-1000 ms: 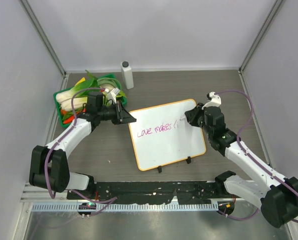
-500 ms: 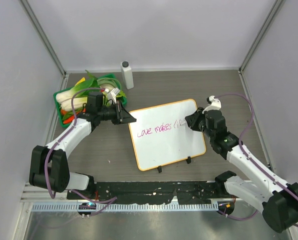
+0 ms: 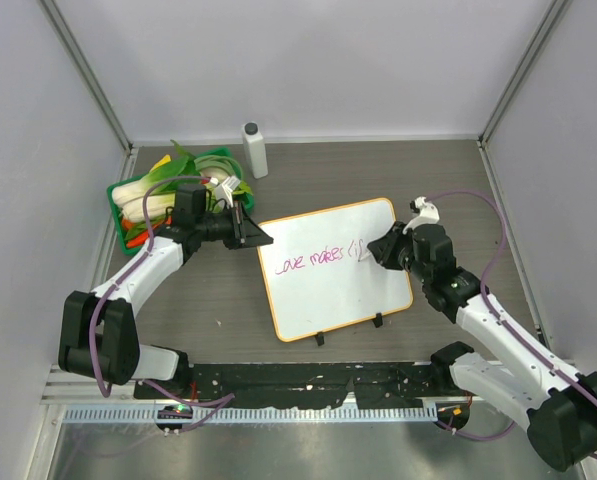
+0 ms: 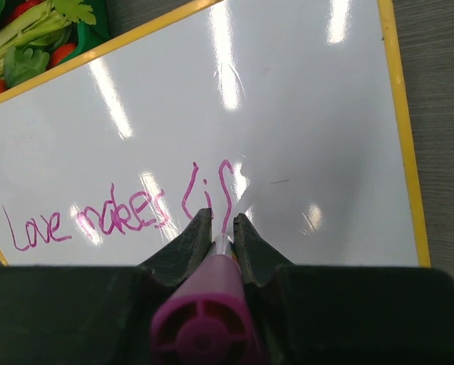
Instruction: Write a sentence on the whiteboard
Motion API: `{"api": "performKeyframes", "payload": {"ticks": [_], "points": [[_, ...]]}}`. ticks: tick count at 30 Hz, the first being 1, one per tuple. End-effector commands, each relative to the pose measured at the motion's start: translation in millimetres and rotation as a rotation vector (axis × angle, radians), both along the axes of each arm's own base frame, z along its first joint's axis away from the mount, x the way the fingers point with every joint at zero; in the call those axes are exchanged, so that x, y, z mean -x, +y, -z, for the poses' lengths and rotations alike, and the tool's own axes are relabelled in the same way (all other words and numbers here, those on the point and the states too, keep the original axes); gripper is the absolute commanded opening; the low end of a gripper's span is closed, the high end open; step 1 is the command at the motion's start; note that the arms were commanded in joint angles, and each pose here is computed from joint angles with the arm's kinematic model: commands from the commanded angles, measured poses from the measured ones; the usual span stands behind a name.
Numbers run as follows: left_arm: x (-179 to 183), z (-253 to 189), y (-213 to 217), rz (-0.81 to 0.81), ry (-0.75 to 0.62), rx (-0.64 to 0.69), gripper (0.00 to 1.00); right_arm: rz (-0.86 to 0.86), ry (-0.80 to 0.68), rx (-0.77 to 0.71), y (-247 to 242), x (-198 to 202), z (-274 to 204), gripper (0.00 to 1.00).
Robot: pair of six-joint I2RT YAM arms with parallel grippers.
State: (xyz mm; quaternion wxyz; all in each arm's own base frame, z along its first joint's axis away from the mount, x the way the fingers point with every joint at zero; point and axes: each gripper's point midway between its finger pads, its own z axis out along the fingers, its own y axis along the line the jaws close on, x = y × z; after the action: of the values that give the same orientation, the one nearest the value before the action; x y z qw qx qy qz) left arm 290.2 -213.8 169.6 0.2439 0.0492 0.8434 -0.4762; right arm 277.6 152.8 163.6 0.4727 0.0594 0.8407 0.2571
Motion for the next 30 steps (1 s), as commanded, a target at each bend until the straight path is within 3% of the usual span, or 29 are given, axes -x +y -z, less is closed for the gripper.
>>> {"api": "performKeyframes", "payload": {"ticks": [1, 12, 30], "points": [[-5, 46, 20, -0.080, 0.031, -0.170, 0.00, -0.042, -0.022, 0.003, 4, 4, -12, 0.01], [-5, 46, 20, -0.081, 0.034, -0.169, 0.00, 0.013, -0.151, -0.023, 3, -22, -64, 0.01], [-5, 47, 20, -0.081, 0.037, -0.170, 0.00, 0.018, -0.084, 0.055, 2, -33, -26, 0.01]]}}
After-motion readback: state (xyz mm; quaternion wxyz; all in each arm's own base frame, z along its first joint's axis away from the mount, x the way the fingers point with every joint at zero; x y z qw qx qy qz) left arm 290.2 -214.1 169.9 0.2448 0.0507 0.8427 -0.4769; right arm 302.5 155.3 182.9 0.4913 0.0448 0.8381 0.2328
